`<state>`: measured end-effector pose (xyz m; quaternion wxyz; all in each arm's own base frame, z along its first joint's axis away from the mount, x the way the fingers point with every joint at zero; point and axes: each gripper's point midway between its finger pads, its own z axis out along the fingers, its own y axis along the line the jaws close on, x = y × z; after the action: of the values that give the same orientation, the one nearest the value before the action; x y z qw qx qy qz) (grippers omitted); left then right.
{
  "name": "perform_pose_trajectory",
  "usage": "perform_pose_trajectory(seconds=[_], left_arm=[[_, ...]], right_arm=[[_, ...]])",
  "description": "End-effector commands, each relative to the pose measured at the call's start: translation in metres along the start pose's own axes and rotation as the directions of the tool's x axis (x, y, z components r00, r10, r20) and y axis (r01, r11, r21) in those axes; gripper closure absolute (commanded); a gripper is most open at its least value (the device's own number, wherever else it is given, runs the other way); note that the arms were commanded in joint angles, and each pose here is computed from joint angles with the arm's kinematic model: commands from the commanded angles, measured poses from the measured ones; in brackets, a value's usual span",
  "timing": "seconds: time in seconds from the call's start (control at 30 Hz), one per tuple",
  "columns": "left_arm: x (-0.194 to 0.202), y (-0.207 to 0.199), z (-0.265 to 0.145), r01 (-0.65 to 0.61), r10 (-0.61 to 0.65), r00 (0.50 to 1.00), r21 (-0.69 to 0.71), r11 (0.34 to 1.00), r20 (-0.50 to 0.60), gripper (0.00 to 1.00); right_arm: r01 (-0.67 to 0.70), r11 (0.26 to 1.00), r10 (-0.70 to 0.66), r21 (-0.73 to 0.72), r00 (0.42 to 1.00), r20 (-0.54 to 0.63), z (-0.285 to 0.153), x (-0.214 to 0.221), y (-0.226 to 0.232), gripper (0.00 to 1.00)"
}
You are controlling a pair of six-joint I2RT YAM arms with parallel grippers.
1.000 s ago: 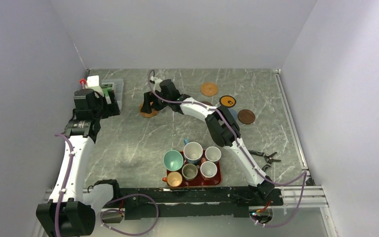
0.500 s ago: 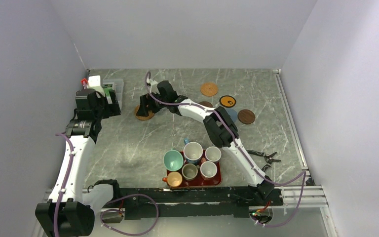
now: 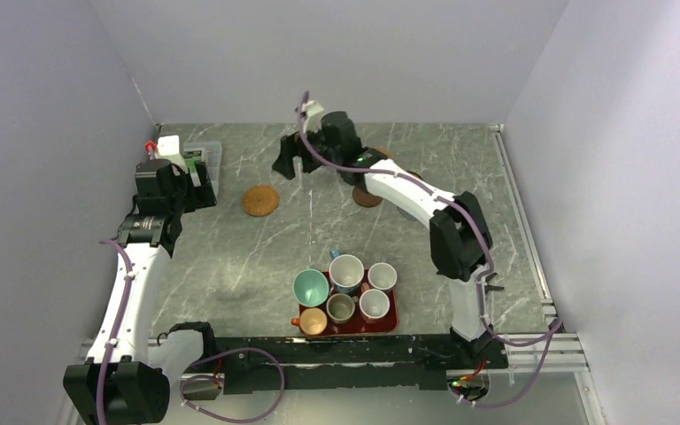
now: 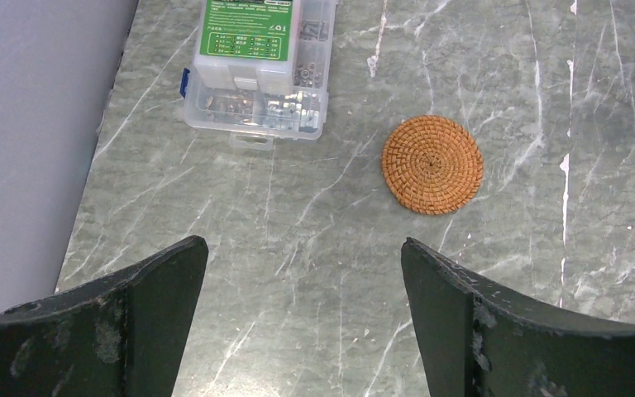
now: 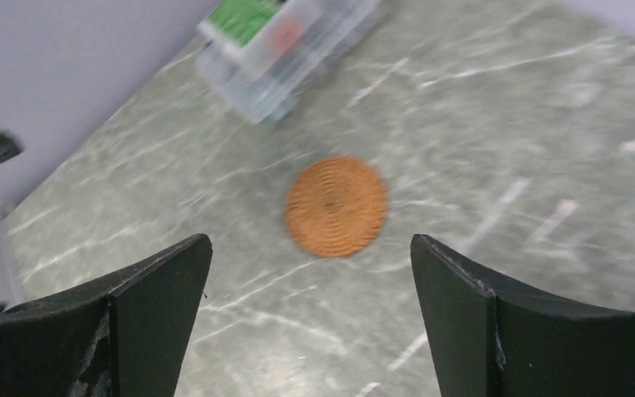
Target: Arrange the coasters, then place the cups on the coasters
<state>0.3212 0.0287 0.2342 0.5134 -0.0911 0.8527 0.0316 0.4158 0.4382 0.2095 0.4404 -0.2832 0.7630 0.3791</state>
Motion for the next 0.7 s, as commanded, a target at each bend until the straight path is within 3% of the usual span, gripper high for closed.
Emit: perform_pose_trajectory(seconds=[0.0,0.17,0.33,0.67], left_arm=[[-0.009,-0.004,0.001,0.017,-0.017,0.999,0.014,1.000,0.038,0.07],[-0.009,-0.005,0.001,0.018,-0.019,0.999,0.017,1.000,0.037,0.07],[-0.008,-0.002,0.002,0.015,-0.015,0.999,0.003,1.000,0.033,0.07],[-0.005,0.001,0.004,0.011,-0.011,1.000,-0.010,1.000,0.016,0.07]], right_arm=[[-0.054,0.966,0.047,0.255,0.998,0.034,-0.028,-0.002,-0.090,0.04],[-0.151,0.891,0.153,0.428,0.988,0.030,-0.053,0.016,-0.167,0.04],[-0.215,0.849,0.214,0.483,0.975,0.057,-0.068,0.029,-0.221,0.04],[-0.270,0.827,0.302,0.492,0.953,0.016,-0.062,0.069,-0.277,0.06]])
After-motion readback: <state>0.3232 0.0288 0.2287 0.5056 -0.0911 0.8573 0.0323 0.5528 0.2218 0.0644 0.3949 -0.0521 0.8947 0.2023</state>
